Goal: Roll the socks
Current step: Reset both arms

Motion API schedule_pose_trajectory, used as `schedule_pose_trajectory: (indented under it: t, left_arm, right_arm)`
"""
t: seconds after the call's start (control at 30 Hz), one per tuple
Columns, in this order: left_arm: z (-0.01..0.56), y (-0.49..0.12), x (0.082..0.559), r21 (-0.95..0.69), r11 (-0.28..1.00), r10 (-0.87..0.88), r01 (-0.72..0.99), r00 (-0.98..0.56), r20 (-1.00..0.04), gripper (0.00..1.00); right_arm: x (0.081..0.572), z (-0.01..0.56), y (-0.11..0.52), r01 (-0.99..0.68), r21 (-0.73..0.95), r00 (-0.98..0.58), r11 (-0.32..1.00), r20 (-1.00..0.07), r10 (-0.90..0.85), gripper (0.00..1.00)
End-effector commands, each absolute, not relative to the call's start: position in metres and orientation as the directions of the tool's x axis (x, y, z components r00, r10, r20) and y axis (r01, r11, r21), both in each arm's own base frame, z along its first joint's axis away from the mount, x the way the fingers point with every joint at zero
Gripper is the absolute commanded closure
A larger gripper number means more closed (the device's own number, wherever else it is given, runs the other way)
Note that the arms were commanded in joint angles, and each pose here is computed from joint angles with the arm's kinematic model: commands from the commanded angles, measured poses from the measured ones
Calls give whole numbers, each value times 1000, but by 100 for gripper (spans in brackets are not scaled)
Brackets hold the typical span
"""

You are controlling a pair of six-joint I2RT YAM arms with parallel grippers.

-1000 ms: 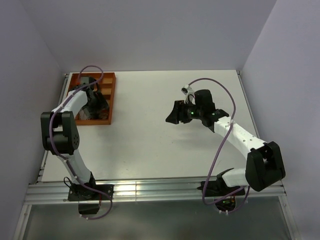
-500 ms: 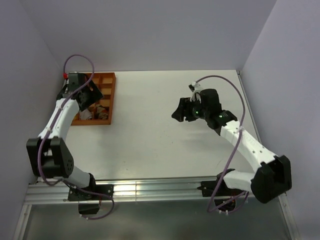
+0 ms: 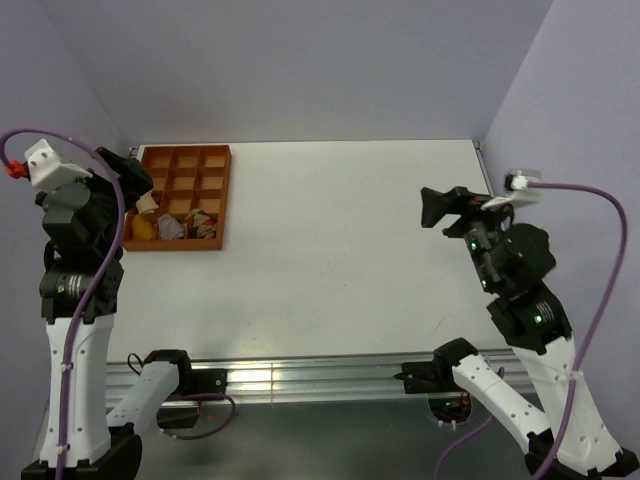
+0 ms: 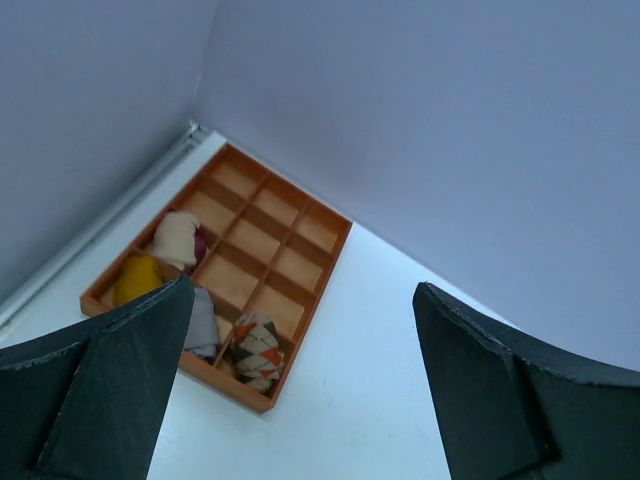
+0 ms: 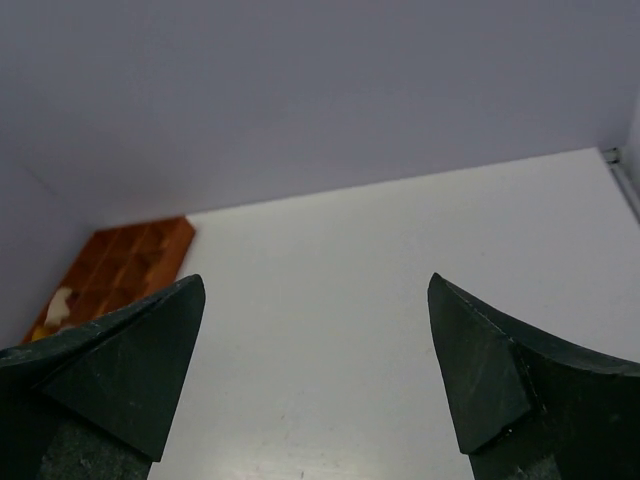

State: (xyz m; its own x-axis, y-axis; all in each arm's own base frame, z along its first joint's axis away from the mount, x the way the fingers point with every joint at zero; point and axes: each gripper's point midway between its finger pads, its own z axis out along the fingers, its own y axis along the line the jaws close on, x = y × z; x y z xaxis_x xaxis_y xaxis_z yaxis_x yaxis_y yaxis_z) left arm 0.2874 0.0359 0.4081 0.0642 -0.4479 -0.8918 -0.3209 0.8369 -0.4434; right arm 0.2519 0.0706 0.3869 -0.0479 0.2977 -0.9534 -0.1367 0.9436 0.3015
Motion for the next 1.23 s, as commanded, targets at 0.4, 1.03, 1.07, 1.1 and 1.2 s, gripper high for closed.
schedule_pose_trajectory:
  t: [0.4, 1.03, 1.07, 1.1, 1.2]
  left_arm:
    - [497, 80, 130, -515, 789, -353, -335, 438, -827, 1]
    - [477, 103, 106, -556, 718, -341, -418, 486, -805, 1]
    - [478, 104, 105, -559, 715, -341, -419, 489, -803, 0]
    - [478, 104, 105, -557, 714, -338, -424, 489, -804, 1]
    - [477, 106, 104, -559, 707, -333, -433, 494, -803, 1]
  right_arm:
    - [135, 453, -50, 137, 345, 390, 929, -880, 270, 0]
    - [145, 450, -31, 59, 279, 369, 958, -898, 239, 0]
    - [146, 450, -30, 57, 276, 371, 960, -898, 236, 0]
    - [146, 451, -30, 56, 277, 373, 959, -897, 237, 0]
    - [147, 453, -30, 54, 277, 383, 959, -893, 237, 0]
